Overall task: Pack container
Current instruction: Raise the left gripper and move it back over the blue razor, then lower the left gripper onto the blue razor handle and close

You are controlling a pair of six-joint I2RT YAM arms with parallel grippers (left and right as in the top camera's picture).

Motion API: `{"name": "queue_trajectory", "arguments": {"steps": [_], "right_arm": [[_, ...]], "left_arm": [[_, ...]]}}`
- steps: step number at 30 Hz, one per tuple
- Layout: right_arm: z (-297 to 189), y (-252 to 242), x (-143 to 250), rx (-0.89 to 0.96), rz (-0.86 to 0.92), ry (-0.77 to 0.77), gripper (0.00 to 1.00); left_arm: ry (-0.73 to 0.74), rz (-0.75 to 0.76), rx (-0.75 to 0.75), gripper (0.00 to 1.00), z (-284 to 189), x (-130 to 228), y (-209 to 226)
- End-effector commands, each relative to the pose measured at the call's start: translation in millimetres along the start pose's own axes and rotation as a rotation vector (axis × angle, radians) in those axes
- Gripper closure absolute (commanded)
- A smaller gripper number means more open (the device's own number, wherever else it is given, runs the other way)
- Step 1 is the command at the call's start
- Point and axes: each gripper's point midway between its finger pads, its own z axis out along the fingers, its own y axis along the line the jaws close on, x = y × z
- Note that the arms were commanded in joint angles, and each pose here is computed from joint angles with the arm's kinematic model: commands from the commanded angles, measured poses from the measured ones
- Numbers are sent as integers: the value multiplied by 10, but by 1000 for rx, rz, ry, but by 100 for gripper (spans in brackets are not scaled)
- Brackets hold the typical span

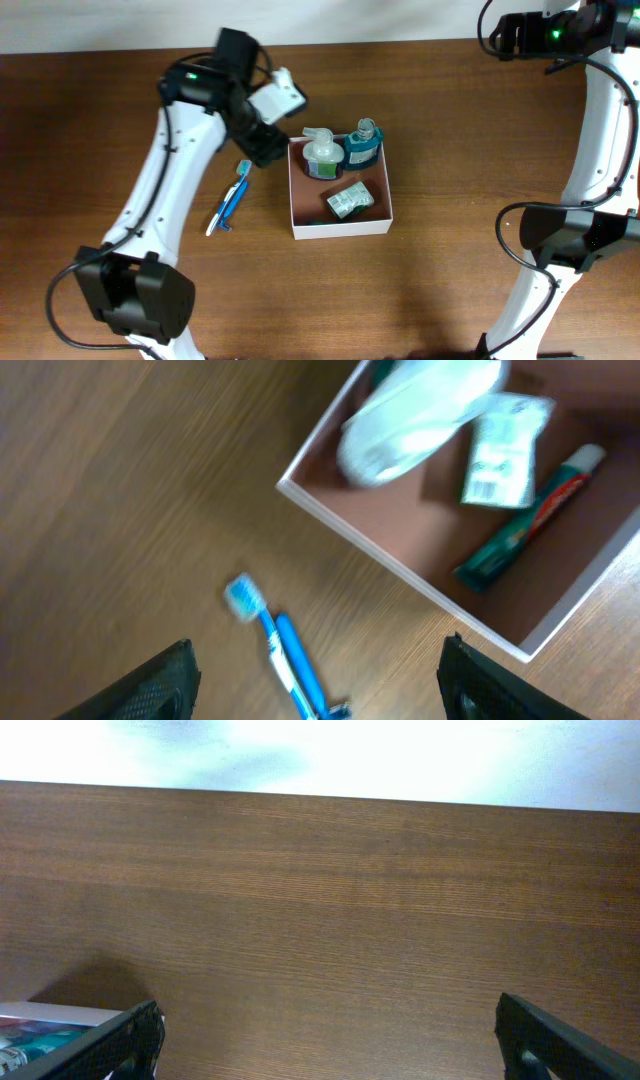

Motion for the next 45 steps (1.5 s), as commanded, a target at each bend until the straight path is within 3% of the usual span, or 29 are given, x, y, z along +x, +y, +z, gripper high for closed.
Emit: {"name": "queue_trajectory", "arguments": {"steps": [1,7,15,18,20,22,23,25,28,37,45], "right_arm": [[-26,-18,-19,5,0,-9,2],[-28,-17,-19,5,0,-9,1],[-28,-17,-19,5,0,-9,2],[-28,-17,-19,5,0,-9,1],[-28,-17,-19,5,0,-9,1],[-26,-18,-19,5,0,-9,1],[-28,-17,-19,5,0,-9,1],[-28,-17,-19,5,0,-9,1],[-26,-18,-19,5,0,-9,1],[-28,-17,-19,5,0,-9,2],[-28,-17,-19,5,0,-9,1]], "left_arm": [[-16,-100,-41,23,-207,164,246],[-11,-196,-74,23,-275,404,547],[-20,-511,-101,25,-340,672,839],[-25,-516,-44,1,-294,648,753],[-22,-519,-21,0,-265,651,715],[-11,-522,-15,7,-240,674,700],[-7,-524,-12,22,-228,685,693],[7,-529,-3,43,-182,721,673],[34,-537,16,53,-73,797,625],[156,-565,66,55,507,1226,416],[218,-583,116,56,738,1459,213]]}}
